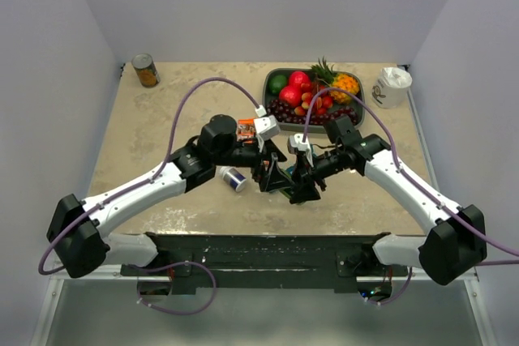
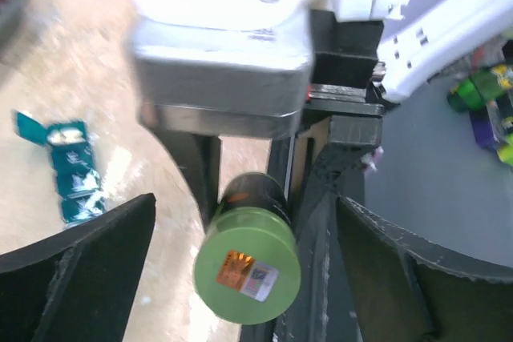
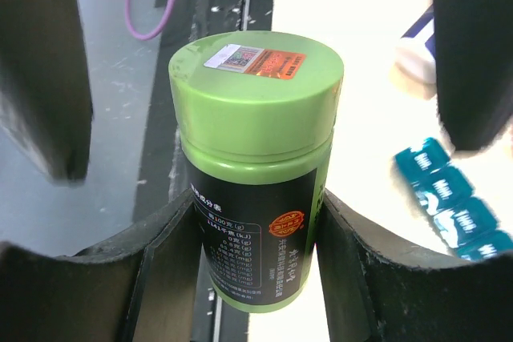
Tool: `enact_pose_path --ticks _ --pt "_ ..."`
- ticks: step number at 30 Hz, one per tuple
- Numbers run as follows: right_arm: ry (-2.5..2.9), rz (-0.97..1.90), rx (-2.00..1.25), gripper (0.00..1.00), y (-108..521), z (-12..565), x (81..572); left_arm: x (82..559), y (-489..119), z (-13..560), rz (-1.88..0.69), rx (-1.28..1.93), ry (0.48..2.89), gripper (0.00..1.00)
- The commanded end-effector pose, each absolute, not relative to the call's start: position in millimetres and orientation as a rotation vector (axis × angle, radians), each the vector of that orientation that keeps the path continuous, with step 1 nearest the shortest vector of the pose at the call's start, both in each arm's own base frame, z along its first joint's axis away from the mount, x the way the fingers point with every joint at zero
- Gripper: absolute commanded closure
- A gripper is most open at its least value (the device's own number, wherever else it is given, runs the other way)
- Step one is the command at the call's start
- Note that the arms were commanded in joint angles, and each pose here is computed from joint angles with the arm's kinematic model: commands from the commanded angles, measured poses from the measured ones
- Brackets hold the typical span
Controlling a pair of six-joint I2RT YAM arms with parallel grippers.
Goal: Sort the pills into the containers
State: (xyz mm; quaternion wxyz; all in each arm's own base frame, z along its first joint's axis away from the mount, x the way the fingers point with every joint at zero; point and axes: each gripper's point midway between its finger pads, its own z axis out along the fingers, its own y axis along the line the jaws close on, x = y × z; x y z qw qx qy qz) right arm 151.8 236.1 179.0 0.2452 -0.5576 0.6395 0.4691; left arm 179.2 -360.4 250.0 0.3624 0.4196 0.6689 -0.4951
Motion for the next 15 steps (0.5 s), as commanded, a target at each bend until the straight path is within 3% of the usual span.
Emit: enact_pose_path --ticks 1,6,15 --pt "1.604 1.203 -1.525 1.0 240 198 160 192 -347 314 -1.325 0.878 1.508 0.01" --pt "1.607 1.082 -1.543 1.0 234 197 169 195 -319 330 -1.356 0.697 1.533 0.01" --pt "1.668 0.757 -1.507 1.0 220 195 211 195 -317 259 -1.523 0.238 2.037 0.02"
